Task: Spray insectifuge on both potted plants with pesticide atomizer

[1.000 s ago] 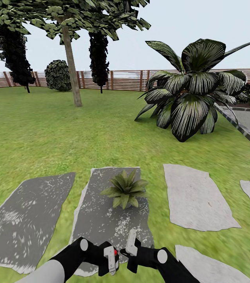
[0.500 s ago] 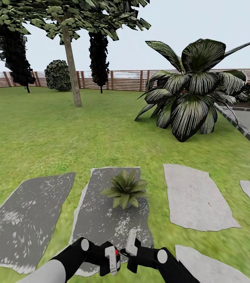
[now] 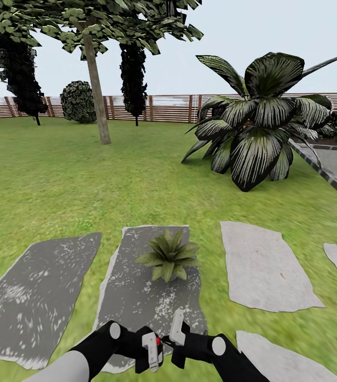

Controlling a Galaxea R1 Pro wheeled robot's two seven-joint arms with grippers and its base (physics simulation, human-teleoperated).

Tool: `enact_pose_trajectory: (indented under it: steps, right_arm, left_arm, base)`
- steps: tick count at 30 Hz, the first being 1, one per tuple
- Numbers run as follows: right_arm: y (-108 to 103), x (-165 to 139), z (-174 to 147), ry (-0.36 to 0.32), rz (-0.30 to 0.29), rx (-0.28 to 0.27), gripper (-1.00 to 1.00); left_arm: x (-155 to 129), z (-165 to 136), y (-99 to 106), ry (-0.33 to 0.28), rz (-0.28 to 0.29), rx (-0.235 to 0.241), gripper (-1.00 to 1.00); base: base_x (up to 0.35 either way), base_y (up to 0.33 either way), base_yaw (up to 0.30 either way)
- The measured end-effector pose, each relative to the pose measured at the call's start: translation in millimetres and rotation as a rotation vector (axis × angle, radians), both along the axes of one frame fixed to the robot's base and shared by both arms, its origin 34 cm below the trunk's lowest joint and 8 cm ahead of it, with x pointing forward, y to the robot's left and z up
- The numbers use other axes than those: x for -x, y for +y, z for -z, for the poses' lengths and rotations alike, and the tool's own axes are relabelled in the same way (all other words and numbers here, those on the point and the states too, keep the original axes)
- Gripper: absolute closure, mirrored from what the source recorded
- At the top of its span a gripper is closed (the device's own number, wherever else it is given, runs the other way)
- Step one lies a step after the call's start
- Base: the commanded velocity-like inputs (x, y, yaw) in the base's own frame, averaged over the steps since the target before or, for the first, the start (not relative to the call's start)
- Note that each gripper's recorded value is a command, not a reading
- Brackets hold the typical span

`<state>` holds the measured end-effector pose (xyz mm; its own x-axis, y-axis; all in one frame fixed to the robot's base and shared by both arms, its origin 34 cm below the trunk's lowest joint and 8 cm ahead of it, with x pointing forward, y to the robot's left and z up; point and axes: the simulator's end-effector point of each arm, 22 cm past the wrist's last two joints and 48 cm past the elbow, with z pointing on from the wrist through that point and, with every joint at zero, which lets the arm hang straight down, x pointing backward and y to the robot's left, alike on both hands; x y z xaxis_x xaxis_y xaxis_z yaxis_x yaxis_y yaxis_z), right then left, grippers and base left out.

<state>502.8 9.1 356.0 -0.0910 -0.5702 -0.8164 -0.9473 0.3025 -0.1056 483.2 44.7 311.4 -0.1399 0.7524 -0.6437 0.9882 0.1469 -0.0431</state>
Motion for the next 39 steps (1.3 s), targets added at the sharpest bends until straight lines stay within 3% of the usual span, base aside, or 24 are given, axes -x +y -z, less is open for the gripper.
enact_pose_trajectory:
  steps: [27, 35, 39]
  right_arm:
    - [0.0, 0.4, 0.4, 0.001, 0.000, 0.000, 1.00]
    - [-0.7, 0.4, 0.7, 0.001, -0.001, 0.002, 1.00]
    - [-1.1, 0.4, 0.9, 0.001, -0.001, 0.003, 1.00]
  left_arm:
    - [-3.1, -4.4, -4.3, 0.009, -0.034, 0.035, 1.00]
    - [-0.7, -0.2, 4.4, 0.012, -0.031, 0.018, 1.00]
    - [0.6, 4.9, 19.0, 0.016, -0.036, -0.002, 1.00]
  base:
    - [0.000, 0.000, 0.000]
    - [0.000, 0.000, 0.000]
    - [0.000, 0.000, 0.000]
